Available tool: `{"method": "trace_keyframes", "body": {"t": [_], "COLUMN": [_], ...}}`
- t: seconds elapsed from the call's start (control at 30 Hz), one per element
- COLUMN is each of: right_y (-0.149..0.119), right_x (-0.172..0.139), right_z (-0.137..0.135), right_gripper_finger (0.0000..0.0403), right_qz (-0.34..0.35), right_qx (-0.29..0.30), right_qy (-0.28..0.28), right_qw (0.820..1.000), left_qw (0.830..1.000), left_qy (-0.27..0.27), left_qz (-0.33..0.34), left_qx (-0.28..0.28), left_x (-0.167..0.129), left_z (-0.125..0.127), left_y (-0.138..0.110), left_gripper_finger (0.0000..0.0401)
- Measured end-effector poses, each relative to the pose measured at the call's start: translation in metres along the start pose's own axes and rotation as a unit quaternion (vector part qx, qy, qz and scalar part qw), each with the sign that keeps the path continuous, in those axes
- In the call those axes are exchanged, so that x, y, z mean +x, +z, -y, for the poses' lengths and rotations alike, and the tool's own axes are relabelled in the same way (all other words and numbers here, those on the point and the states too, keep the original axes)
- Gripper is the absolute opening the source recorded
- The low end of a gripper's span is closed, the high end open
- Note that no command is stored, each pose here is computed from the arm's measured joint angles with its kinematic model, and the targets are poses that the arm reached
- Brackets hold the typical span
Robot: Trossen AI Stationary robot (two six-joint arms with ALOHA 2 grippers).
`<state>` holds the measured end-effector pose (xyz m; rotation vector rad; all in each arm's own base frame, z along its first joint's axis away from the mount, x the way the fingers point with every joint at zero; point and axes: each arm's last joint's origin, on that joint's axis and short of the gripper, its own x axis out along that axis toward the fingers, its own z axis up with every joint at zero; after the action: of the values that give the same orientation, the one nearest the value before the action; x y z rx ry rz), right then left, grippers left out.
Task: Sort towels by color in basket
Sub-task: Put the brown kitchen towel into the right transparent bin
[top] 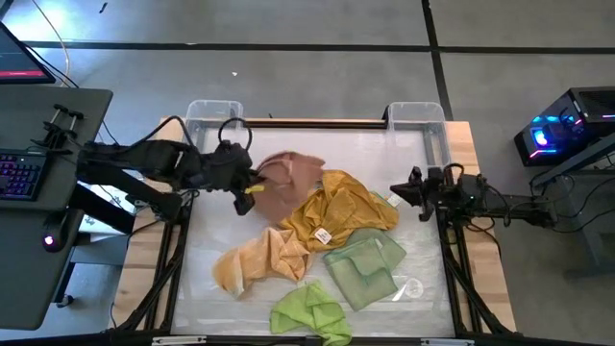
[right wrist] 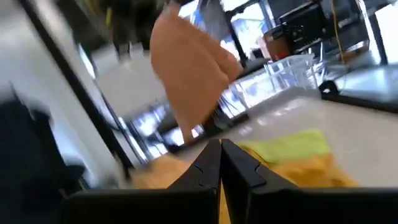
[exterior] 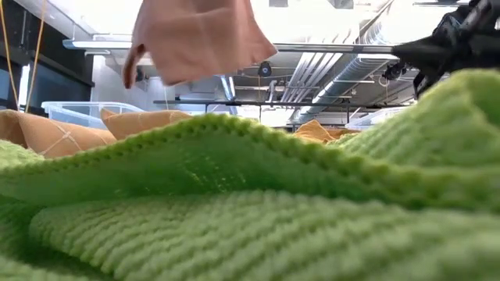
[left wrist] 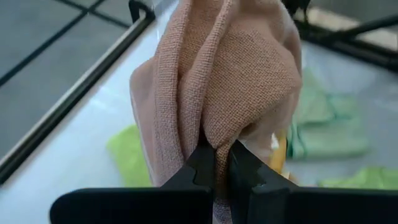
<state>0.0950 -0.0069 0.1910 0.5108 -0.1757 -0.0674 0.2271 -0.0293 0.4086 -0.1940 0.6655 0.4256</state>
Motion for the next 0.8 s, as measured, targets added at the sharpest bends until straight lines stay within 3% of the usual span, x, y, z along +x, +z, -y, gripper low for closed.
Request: {"method": "trace_keyframes", "body": {"t": [0.07,0.23,0.43,0.63,0.8], "right_y": [0.006,0.026,0.048,0.056,0.079], "right_x": [0.000,-0.002,-0.009,0.006,0.038], "right_z": [-0.003,-0.015,-0.021,-0.027,-0.043], "right_gripper_finger": [0.0001,0.0001,0.0001,0.0003,0.0051], "right_qz": [0.031,0.132,0.273,0.230,0.136], "right_qx": [0.043,0.053,0.080,0.093,0.041], "right_qy": [0.015,0.082,0.085,0.060,0.014], "right_qw": [0.998,0.986,0.955,0.967,0.990], "left_qw": [1.000,0.999,0.999,0.999,1.000], "left_qy": [0.002,0.015,0.020,0.009,0.012], "left_qz": [0.012,0.031,0.037,0.040,0.023], "left_qx": [0.001,0.007,0.021,0.024,0.004], "left_x": [0.006,0.022,0.044,0.069,0.090], "left_z": [-0.001,-0.004,-0.007,-0.011,-0.020], "left_y": [0.004,0.013,0.023,0.033,0.036], "left_gripper_finger": [0.0000,0.0000,0.0000,0.0000,0.0000]}}
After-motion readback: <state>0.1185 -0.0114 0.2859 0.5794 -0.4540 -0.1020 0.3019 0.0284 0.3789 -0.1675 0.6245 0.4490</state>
